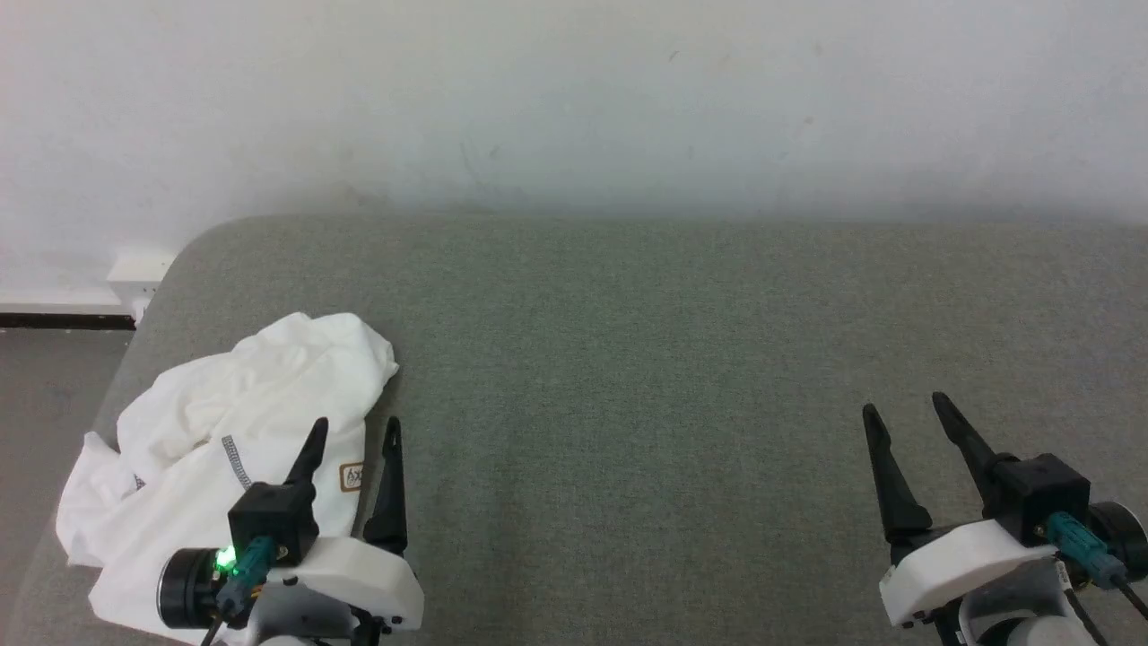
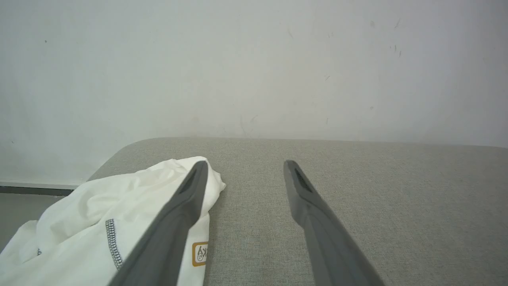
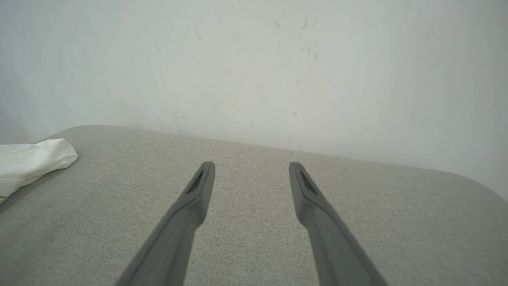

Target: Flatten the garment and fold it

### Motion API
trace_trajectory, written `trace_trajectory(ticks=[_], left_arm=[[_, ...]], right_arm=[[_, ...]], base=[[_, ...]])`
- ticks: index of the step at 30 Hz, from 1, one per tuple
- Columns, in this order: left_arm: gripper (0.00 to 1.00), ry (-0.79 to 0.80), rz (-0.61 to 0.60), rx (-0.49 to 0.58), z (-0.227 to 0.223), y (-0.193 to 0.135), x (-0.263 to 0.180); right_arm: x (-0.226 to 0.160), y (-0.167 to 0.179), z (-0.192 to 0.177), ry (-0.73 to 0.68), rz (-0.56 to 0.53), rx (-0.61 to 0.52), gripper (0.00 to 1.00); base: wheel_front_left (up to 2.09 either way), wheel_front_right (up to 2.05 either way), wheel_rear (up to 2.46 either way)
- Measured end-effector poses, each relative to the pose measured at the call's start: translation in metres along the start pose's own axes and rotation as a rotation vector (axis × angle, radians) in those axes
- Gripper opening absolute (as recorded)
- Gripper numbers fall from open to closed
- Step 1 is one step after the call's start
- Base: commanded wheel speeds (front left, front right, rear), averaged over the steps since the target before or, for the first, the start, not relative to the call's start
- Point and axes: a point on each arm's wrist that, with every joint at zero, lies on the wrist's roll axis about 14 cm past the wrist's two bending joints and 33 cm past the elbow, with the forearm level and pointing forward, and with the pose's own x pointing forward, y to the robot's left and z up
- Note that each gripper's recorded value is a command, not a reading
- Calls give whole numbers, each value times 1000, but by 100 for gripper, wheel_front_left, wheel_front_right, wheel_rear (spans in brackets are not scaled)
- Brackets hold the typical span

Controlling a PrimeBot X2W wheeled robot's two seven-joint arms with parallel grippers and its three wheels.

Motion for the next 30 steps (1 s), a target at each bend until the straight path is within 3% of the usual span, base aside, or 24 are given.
trace_trajectory(ticks=[30], left_arm=[[100, -50, 257, -65, 3, 78, -50]], right_arm=[[33, 83, 9, -53, 251, 20, 100]], base=[[0, 0, 0]])
